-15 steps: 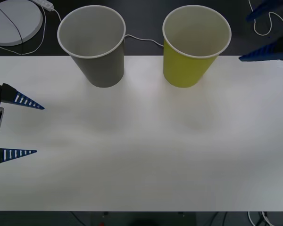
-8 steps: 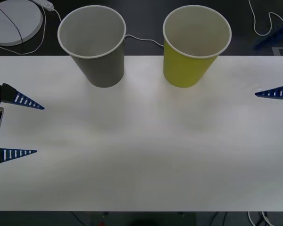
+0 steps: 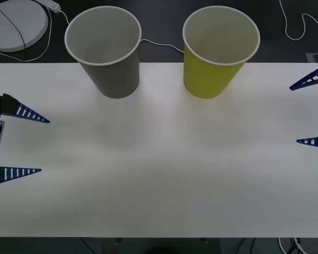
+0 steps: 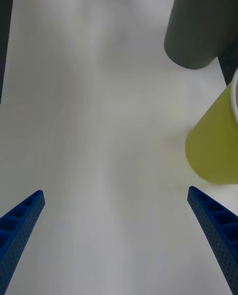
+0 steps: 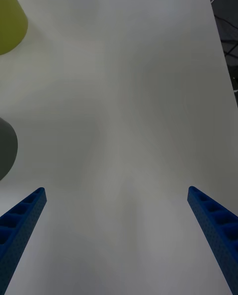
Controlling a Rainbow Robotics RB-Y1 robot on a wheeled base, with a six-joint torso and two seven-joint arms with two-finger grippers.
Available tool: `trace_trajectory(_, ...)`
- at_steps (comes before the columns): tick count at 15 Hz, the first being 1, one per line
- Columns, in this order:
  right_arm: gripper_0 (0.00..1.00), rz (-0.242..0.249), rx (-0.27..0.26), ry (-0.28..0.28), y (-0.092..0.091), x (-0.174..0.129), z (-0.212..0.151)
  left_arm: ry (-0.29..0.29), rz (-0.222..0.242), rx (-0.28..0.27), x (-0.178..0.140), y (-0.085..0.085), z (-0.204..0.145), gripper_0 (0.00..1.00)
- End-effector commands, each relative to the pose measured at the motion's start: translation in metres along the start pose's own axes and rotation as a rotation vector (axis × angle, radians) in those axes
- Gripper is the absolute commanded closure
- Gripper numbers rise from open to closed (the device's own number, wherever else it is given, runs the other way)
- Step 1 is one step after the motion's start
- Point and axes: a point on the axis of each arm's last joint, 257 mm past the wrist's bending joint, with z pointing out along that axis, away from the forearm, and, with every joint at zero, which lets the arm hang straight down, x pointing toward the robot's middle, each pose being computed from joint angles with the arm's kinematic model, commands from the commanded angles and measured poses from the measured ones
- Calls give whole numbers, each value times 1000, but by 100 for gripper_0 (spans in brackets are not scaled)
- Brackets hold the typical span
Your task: Put the can into the green bin and the plastic bottle into the gray bin
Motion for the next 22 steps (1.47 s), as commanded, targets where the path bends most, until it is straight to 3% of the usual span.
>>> trace_trajectory(1,0,-9,8,-24,12,10,4,0,0,0,0,0,0,0)
trace_trajectory(8,0,-7,-4,-77,51,42,12,0,0,0,0,0,0,0)
trace_trajectory(12,0,-33,8,-70,60,63,3,0,0,0,0,0,0,0)
trace_trajectory(16,0,5,1,-59,75,77,2,0,0,0,0,0,0,0)
trace_trajectory(22,0,-19,-9,-87,80,74,6,0,0,0,0,0,0,0)
